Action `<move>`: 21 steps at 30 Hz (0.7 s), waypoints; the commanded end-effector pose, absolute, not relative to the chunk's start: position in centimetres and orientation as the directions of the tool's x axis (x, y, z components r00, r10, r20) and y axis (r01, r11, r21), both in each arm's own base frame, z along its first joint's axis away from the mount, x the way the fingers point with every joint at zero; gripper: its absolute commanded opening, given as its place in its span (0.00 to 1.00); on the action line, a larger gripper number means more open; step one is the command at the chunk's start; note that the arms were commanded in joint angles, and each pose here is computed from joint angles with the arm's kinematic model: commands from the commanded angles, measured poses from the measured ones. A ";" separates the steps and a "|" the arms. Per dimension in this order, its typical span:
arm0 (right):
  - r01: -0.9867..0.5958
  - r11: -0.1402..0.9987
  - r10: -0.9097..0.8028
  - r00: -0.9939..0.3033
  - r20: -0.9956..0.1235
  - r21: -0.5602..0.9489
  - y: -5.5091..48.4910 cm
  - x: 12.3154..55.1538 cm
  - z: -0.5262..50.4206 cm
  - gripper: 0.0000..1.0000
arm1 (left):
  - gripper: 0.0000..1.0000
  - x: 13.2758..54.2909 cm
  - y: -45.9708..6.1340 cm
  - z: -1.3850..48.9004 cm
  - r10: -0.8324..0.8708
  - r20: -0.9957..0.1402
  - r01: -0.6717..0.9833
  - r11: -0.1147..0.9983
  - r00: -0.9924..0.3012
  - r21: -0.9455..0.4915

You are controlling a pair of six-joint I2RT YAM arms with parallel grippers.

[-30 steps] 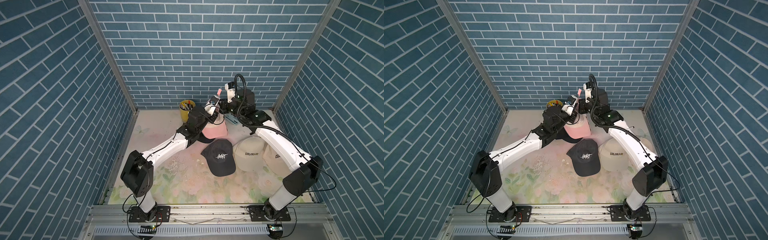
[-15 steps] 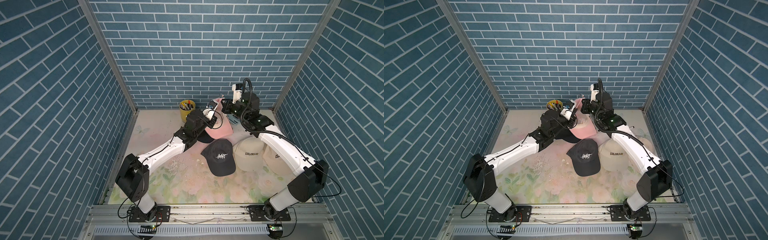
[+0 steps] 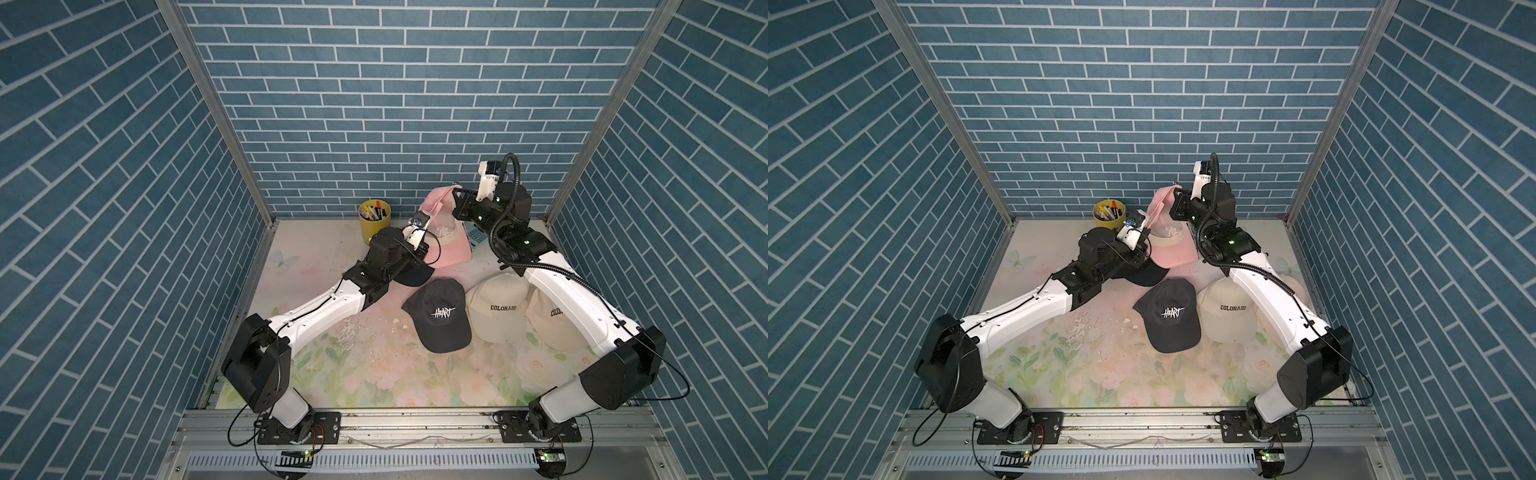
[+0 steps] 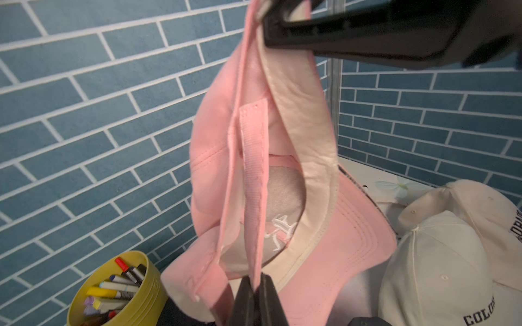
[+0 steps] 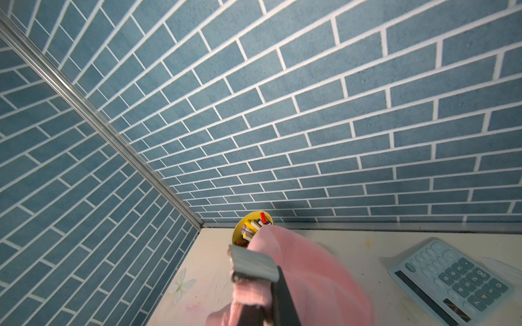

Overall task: Open the adjustable buckle of the baseball cap
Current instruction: Pull the adjustable strap on the baseball cap.

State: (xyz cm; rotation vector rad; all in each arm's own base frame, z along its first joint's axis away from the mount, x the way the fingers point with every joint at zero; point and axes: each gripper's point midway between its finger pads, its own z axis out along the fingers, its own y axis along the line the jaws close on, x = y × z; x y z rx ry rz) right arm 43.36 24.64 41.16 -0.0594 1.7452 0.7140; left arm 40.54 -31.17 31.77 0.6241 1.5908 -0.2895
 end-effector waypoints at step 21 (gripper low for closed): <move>0.079 0.963 0.268 -0.305 -0.914 0.256 25.3 43.8 40.1 0.00 | 0.72 34.0 -34.5 31.5 -0.047 -0.988 0.787 0.600 -0.146 -0.145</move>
